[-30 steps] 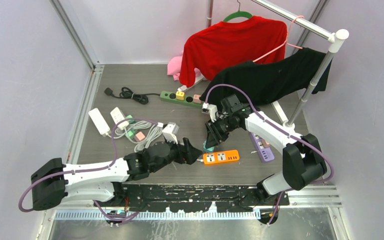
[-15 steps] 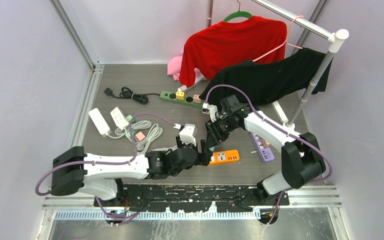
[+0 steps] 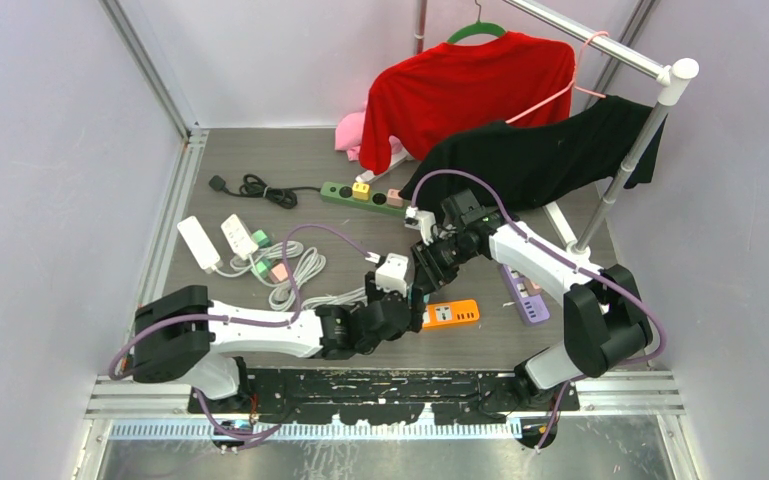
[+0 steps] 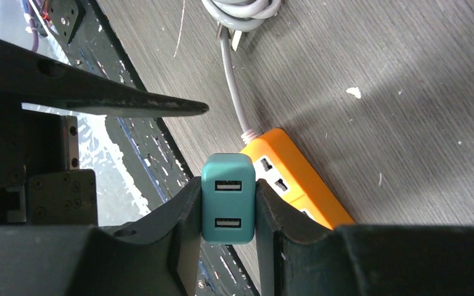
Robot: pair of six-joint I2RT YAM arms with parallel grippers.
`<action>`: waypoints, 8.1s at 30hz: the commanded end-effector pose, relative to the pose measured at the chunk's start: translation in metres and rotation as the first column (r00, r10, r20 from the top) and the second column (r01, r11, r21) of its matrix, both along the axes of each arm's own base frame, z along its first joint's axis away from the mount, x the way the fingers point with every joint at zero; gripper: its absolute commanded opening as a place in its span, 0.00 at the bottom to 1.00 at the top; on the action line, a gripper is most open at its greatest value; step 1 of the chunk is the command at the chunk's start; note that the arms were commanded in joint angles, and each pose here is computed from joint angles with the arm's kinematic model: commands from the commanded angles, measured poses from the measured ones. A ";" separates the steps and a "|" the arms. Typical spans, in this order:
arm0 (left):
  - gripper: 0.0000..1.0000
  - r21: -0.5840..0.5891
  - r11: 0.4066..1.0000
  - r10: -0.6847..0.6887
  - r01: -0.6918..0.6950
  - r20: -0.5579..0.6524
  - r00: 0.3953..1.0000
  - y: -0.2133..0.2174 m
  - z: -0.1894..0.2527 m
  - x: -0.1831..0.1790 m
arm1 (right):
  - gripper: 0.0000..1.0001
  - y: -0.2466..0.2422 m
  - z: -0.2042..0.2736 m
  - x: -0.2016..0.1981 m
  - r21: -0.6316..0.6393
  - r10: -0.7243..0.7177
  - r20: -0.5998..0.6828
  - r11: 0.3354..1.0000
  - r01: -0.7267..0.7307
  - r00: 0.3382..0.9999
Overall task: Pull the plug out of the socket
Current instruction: Place the plug at the center of the board, then move the socket to the center of the board.
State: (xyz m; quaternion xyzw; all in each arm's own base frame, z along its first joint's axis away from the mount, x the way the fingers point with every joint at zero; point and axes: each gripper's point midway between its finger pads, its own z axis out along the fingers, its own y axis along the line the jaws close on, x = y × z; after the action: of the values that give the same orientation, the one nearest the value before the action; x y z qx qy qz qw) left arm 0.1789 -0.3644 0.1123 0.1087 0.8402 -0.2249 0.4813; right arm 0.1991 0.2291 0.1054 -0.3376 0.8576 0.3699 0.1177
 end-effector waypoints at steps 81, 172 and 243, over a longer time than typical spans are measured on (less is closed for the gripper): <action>0.03 0.403 0.742 0.666 -0.536 -0.344 0.662 0.291 -0.037 0.150 | 0.61 -0.007 0.020 0.021 -0.035 0.028 0.127 0.999 -0.024 0.991; 1.00 0.391 0.478 -0.869 0.786 0.339 0.360 -0.034 -0.015 -0.009 | 0.60 -0.079 0.088 0.035 0.150 -0.102 0.370 0.988 0.049 0.923; 0.65 0.471 0.563 0.802 -0.679 -0.116 0.586 0.269 -0.064 0.184 | 0.60 -0.078 0.089 0.032 0.157 -0.098 0.388 0.987 0.039 0.917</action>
State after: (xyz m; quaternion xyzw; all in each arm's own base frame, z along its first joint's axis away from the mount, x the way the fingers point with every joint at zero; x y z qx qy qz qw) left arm 0.3776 -0.1259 0.0514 -0.1995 0.8933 0.0704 0.3966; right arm 0.2292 0.1482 0.1841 -0.3524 0.8145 0.3501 0.2996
